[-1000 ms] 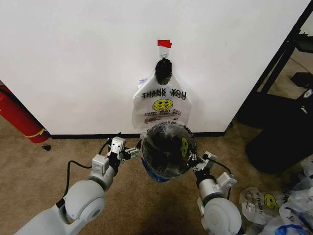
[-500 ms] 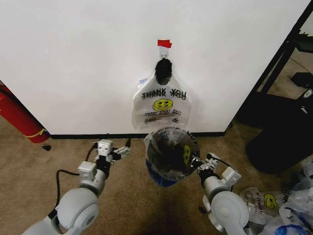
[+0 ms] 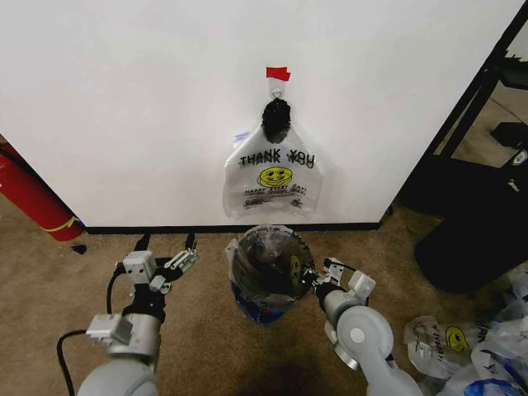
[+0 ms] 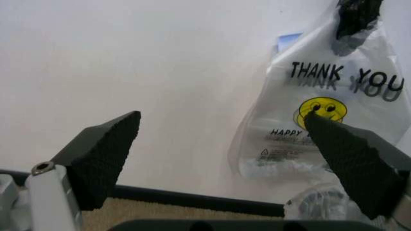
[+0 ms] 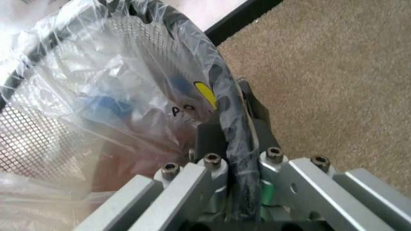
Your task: Pick up the garbage bag from the wall and place it over the trash bin.
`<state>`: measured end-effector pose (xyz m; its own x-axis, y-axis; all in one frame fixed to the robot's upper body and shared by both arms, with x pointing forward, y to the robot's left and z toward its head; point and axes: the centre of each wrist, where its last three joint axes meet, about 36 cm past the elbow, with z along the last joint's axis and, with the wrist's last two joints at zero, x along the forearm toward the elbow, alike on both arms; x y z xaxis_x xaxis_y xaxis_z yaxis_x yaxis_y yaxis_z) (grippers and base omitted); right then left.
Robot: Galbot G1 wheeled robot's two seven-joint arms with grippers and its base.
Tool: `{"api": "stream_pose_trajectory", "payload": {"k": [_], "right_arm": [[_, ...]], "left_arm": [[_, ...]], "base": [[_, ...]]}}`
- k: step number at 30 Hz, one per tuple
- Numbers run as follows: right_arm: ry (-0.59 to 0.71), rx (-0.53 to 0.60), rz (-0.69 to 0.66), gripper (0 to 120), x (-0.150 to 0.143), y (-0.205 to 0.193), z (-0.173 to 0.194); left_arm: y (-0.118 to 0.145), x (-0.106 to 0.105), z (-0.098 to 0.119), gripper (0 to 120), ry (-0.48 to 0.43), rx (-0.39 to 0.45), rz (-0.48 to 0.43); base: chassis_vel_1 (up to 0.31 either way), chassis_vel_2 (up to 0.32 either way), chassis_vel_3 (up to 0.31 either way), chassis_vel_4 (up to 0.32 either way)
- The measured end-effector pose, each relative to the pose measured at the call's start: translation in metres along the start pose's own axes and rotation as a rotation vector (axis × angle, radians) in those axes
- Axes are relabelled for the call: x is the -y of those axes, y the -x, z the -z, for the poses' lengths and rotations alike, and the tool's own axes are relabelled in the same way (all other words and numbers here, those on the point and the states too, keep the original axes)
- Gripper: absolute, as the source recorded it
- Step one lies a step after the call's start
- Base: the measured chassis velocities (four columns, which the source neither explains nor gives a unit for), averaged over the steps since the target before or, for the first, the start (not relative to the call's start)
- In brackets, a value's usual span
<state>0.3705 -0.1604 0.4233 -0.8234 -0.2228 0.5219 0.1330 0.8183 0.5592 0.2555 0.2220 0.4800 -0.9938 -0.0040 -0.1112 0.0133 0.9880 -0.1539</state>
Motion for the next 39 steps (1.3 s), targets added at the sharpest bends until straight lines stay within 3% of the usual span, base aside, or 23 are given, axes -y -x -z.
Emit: {"api": "stream_pose_trajectory", "payload": {"k": [8,14,22,24,30,32,35,39], "right_arm": [[-0.019,-0.002,-0.008,1,0.004,0.005,-0.002],[-0.039,-0.009,0.009,27,0.009,0.004,-0.006],[-0.05,-0.007,0.006,51,0.011,0.003,-0.007],[-0.071,0.002,0.004,63,0.013,0.002,-0.009],[-0.107,0.024,0.015,79,0.016,-0.002,-0.013],[-0.141,0.051,0.014,90,0.017,-0.004,-0.016],[-0.176,0.069,0.02,98,0.02,-0.007,-0.019],[-0.19,0.079,0.021,100,0.023,-0.009,-0.022]], "left_arm": [[-0.004,0.004,0.0,100,-0.012,-0.005,-0.003],[-0.006,0.007,0.0,100,-0.02,-0.011,-0.012],[-0.006,0.009,0.001,100,-0.025,-0.013,-0.014],[-0.006,0.009,0.002,100,-0.025,-0.014,-0.015],[-0.008,0.011,0.003,100,-0.025,-0.017,-0.014],[-0.009,0.011,0.003,100,-0.024,-0.018,-0.016],[-0.01,0.012,0.003,100,-0.023,-0.018,-0.017],[-0.01,0.013,0.004,100,-0.023,-0.017,-0.019]], "base": [[0.0,0.0,0.0,0.0],[0.0,0.0,0.0,0.0],[0.0,0.0,0.0,0.0],[0.0,0.0,0.0,0.0],[0.0,0.0,0.0,0.0],[0.0,0.0,0.0,0.0],[0.0,0.0,0.0,0.0],[0.0,0.0,0.0,0.0]]}}
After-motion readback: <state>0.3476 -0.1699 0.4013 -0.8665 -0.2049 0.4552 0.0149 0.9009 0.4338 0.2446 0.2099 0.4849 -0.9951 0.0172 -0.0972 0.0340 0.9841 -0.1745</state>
